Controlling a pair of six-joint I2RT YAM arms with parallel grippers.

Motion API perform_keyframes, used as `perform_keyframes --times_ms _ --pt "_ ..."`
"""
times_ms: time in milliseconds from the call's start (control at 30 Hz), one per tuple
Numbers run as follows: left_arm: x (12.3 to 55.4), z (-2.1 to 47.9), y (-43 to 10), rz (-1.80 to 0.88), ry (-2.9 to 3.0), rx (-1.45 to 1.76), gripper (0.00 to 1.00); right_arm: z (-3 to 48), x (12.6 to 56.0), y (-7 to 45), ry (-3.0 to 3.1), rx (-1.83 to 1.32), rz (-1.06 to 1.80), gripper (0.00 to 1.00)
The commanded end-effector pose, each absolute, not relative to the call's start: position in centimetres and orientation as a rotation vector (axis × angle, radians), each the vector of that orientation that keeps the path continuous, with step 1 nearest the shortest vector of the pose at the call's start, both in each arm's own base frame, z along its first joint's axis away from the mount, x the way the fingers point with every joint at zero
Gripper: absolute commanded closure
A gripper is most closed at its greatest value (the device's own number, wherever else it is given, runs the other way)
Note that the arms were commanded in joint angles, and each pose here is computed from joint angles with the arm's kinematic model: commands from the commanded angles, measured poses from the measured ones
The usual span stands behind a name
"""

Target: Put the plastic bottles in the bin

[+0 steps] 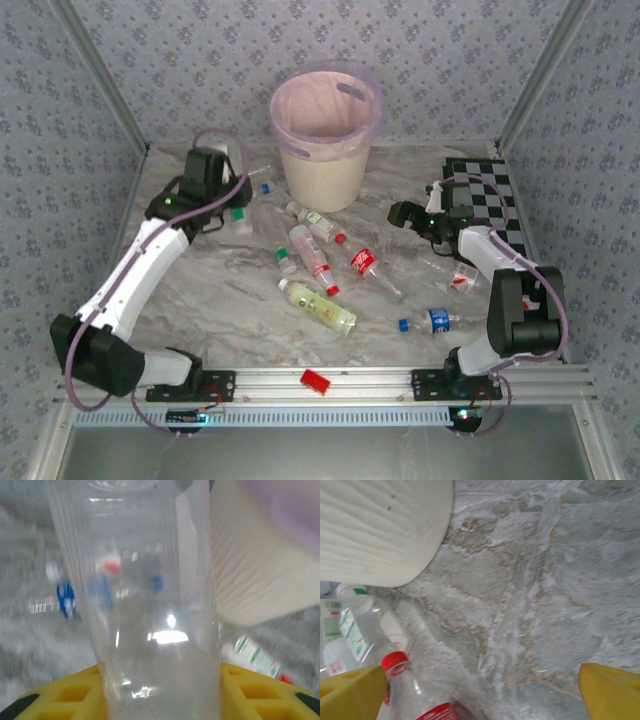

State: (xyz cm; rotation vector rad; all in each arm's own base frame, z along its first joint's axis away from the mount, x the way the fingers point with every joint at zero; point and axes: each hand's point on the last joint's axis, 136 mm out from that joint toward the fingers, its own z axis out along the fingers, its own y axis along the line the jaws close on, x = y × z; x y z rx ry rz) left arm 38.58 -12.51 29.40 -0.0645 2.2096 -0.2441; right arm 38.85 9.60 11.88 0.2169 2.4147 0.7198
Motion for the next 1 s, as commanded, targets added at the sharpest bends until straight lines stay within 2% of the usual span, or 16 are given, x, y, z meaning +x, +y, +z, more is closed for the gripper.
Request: perform_keyframes --times_ms 0,133,200,333,500,800,967 --pt "41.3 34.6 -13.7 -0.226 2.111 0.038 0.91 13.6 37.2 10.9 2.414 0.181 0.788 0.0" --pt "44.2 40.8 -16.8 -0.301 1.967 0.098 1.0 13.9 35.9 10.4 2.451 0.169 0.758 0.0" --pt "45.4 43.3 -18.3 -0.334 1.915 0.125 1.0 14.0 35.3 10.7 2.454 0.151 0.781 0.0" --pt "48.0 44.8 -21.9 -0.352 1.91 0.187 1.0 14.1 34.0 11.8 2.486 0.081 0.838 0.0" --pt "51.5 45.9 -25.3 -0.43 1.837 0.215 1.0 14.9 32.6 11.5 2.528 -0.008 0.743 0.0" --pt "55.0 43.1 -28.1 -0.574 1.817 0.195 1.0 15.3 31.6 10.3 2.522 -0.015 0.656 0.0" --pt "56.2 38.0 -29.4 -0.627 1.939 0.212 1.0 15.4 31.9 10.3 2.515 -0.004 0.66 0.0"
